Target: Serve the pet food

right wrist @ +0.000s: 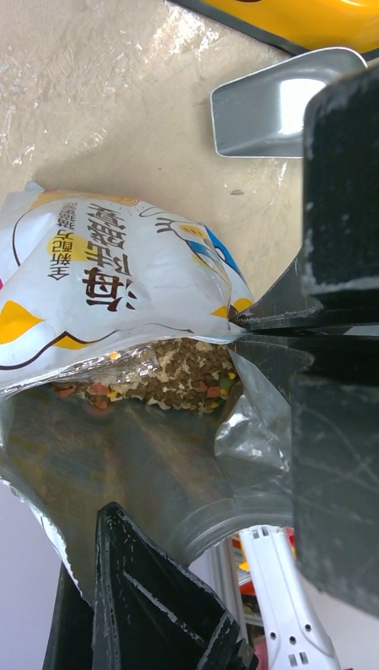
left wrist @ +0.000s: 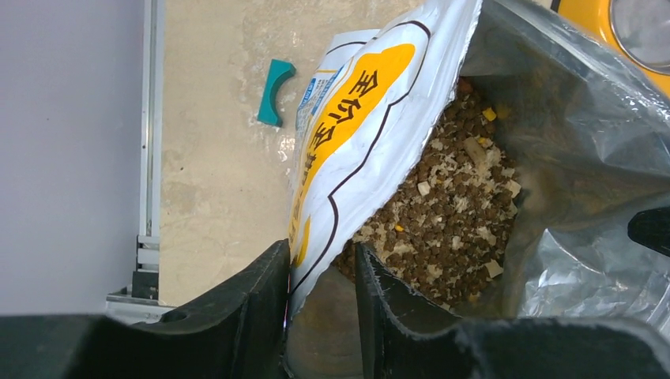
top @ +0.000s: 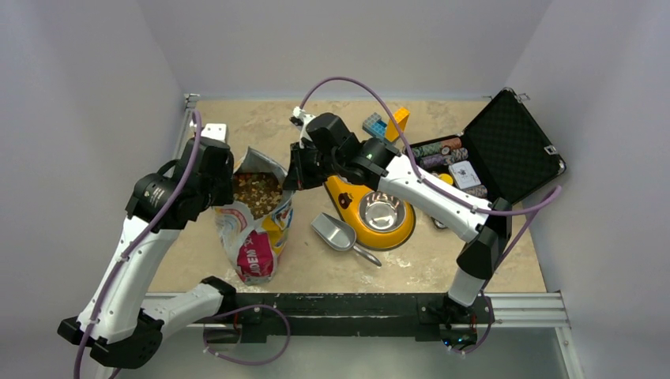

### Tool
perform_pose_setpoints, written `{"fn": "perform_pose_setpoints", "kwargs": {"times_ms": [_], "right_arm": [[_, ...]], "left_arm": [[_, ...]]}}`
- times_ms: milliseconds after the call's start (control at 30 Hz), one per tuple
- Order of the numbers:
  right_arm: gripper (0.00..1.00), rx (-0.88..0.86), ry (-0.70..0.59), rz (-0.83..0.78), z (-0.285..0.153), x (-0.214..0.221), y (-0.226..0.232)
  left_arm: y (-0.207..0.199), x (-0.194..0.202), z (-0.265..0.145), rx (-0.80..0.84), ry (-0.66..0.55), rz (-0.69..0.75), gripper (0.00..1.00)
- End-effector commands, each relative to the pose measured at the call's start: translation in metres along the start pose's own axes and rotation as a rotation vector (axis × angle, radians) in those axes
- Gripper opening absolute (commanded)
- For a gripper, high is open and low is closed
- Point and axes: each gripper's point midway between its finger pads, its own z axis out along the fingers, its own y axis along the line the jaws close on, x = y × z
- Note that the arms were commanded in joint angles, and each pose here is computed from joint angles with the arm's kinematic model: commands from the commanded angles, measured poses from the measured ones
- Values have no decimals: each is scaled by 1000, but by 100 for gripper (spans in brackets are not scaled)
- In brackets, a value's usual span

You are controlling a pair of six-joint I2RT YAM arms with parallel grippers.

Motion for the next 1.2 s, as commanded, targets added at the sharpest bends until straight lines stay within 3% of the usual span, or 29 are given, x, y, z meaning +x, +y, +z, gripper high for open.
{"fn": "perform_pose_setpoints", "kwargs": {"times_ms": [0, 67, 100, 233, 333, 633, 800, 1000, 1167], "right_arm": [[0, -117, -155, -22, -50, -39, 47], [0, -90, -156, -24, -48, -39, 40], [0, -65, -147, -27, -47, -36, 35], [0, 80, -126, -57, -45, -33, 9], [0, 93, -110, -67, -40, -36, 9], [0, -259, -90, 75, -32, -53, 94], [0, -232, -93, 74, -28, -43, 81], [0, 72, -59, 1, -11, -16, 0], [0, 168, -43, -28, -15, -5, -24]], "left_arm": [[3, -4, 0, -8, -28, 6, 32], [7, -11, -8, -8, -58, 9, 3], [8, -20, -17, 5, -94, -15, 0], [4, -56, -53, 110, -252, -115, 0], [3, -81, -66, 125, -320, -166, 0], [26, -128, -90, 3, -381, -136, 0], [12, -103, -73, 63, -317, -93, 0], [-21, -39, -17, 167, -163, -22, 0], [-24, -30, -14, 185, -148, -30, 0]]}}
